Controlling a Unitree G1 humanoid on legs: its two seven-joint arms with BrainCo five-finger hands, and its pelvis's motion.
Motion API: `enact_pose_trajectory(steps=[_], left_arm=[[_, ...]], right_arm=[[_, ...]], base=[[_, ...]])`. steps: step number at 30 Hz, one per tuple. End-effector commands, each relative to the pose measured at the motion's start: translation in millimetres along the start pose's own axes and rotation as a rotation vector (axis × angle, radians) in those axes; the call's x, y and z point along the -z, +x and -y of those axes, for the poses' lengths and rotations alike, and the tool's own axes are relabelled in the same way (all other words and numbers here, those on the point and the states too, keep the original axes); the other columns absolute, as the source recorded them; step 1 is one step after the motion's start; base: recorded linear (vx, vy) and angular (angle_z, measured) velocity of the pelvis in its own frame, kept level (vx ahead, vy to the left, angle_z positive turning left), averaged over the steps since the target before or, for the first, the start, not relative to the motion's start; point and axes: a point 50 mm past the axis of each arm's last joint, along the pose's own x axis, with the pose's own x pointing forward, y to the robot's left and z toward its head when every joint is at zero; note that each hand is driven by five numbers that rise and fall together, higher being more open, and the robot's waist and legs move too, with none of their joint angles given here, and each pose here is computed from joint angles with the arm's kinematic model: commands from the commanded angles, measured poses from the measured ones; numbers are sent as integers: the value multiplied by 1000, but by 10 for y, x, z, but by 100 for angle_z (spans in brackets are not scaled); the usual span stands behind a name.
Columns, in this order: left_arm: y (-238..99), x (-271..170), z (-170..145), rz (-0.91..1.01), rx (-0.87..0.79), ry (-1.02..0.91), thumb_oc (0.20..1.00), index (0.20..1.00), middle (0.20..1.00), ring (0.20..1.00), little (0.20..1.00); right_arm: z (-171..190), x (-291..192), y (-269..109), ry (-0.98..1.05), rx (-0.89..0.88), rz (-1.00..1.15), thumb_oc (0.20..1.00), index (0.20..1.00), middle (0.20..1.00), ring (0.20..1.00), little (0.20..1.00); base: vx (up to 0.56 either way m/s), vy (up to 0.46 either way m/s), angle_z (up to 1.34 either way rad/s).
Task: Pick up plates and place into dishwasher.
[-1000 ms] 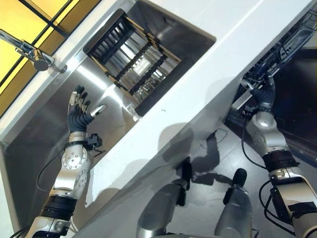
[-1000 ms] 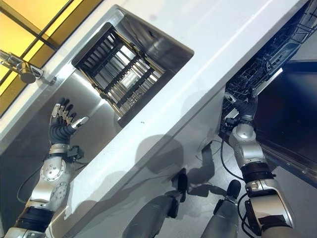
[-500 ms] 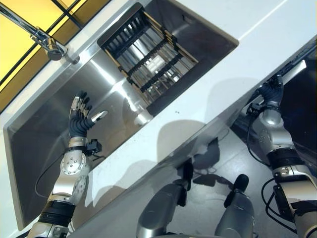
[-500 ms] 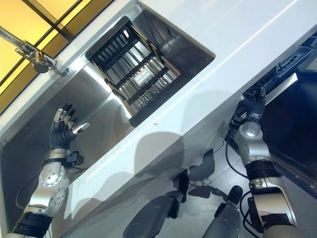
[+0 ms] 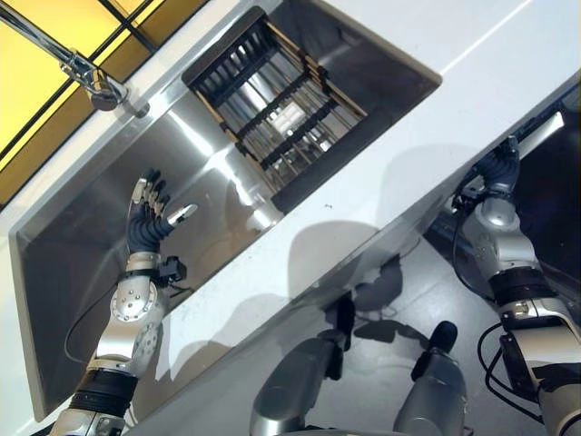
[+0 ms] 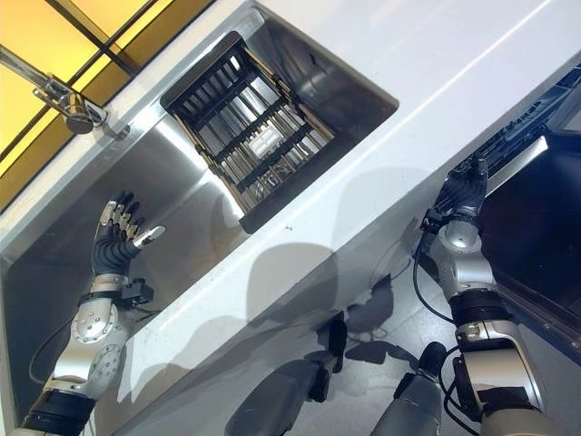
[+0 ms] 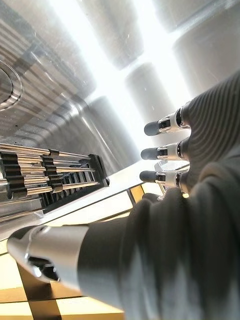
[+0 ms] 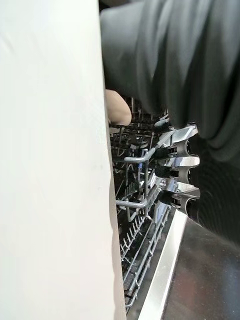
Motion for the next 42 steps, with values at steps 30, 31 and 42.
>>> enact_pose_trajectory(steps=[30,31,42], left_arm=[[98,-318,93,187,11,-18,1000,1000,1000,1000,1000],[91,-308,96,184,13,-17,1000,1000,1000,1000,1000],[-58,-142,-48,97,18,58,1000,1000,1000,1000,1000]], right_arm=[[284,-238,-440,-28,215,315,1000,1000,1000,1000,1000],[293,-223,-457,-28,219,314,1000,1000,1000,1000,1000],[721,472,-898,-40,376,109,1000,1000,1000,1000,1000]], base=[[-44,15,-10],[5,65,-12],[-23,61,-42]])
